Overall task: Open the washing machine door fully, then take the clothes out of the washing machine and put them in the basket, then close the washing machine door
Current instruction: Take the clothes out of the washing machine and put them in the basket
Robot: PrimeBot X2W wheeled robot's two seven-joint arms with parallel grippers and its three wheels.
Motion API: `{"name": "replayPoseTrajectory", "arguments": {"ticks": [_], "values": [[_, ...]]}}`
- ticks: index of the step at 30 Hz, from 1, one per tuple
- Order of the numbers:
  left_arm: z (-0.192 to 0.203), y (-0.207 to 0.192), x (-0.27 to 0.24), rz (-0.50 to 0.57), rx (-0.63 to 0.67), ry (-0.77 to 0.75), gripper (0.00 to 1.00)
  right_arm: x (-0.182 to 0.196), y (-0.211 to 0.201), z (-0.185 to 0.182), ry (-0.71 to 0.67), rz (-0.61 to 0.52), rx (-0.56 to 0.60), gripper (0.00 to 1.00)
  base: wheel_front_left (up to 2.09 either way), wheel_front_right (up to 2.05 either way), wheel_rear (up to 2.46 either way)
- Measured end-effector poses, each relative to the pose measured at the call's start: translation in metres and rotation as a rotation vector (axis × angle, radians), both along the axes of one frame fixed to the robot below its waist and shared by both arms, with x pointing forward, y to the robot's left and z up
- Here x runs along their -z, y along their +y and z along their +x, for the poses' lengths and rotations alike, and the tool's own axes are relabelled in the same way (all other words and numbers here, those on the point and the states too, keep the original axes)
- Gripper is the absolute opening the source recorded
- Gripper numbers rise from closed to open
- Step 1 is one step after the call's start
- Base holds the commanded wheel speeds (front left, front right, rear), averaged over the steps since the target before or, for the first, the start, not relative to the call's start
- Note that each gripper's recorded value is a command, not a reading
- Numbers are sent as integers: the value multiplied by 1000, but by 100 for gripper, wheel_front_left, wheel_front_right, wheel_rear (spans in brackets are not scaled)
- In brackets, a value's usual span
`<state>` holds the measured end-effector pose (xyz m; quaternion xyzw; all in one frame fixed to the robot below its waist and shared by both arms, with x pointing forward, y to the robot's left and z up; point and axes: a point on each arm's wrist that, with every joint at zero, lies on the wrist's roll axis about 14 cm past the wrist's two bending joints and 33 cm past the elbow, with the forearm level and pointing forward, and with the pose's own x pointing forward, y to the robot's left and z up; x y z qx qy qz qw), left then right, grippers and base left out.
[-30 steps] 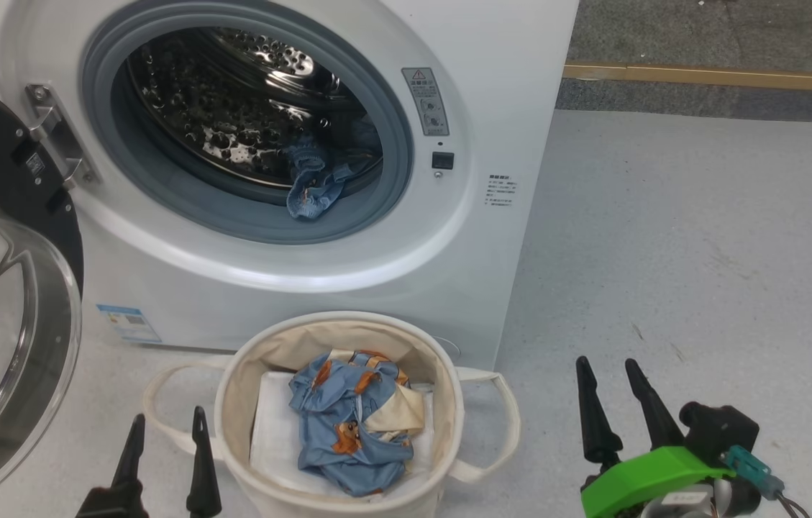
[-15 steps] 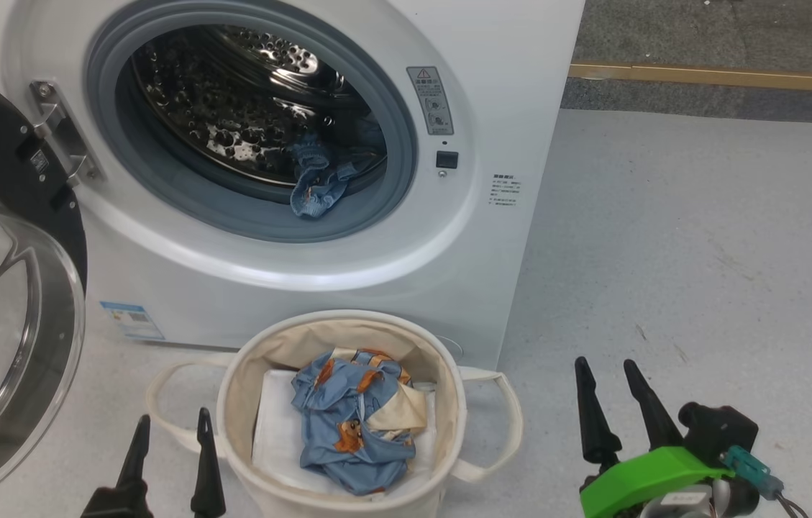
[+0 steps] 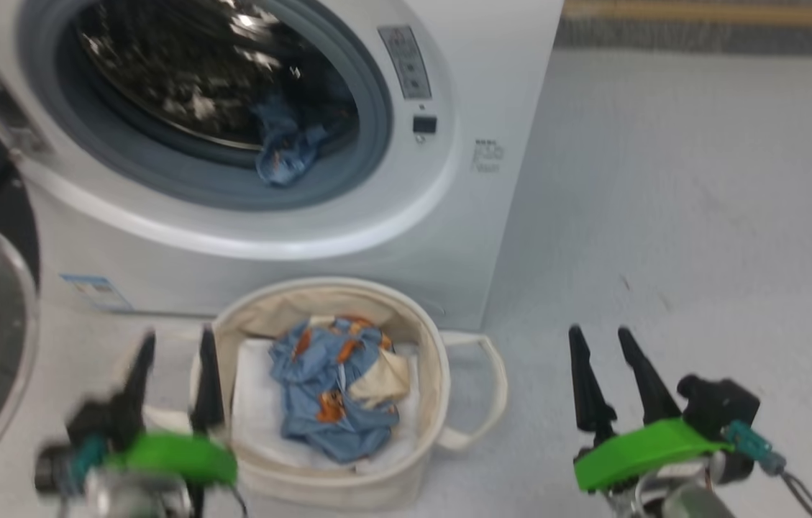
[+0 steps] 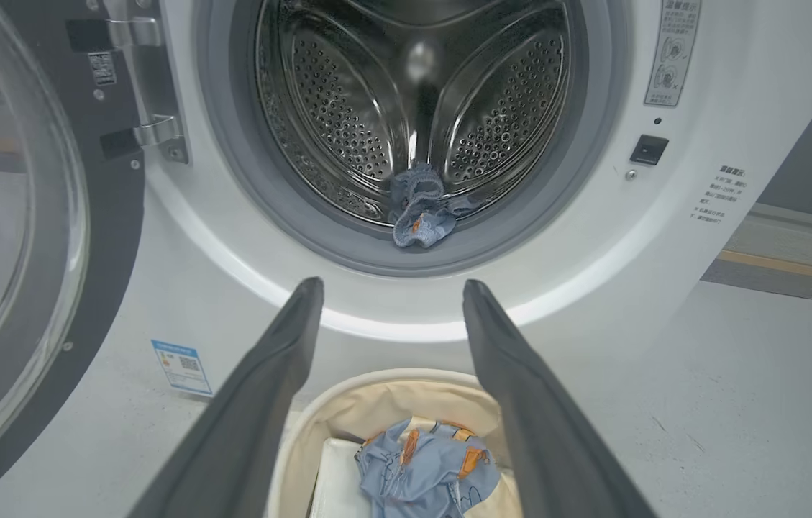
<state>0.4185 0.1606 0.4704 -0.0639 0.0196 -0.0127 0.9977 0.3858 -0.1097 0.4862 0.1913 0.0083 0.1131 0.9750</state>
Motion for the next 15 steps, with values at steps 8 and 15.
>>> {"name": "replayPoseTrajectory", "arguments": {"ticks": [8, 15], "values": [[95, -5, -14, -72, 79, 20, 100, 15, -8, 30, 30, 1, 22, 100, 0, 0, 0], [184, -25, 21, -212, 172, 193, 100, 50, -14, 70, 86, -7, 29, 100, 0, 0, 0]]}}
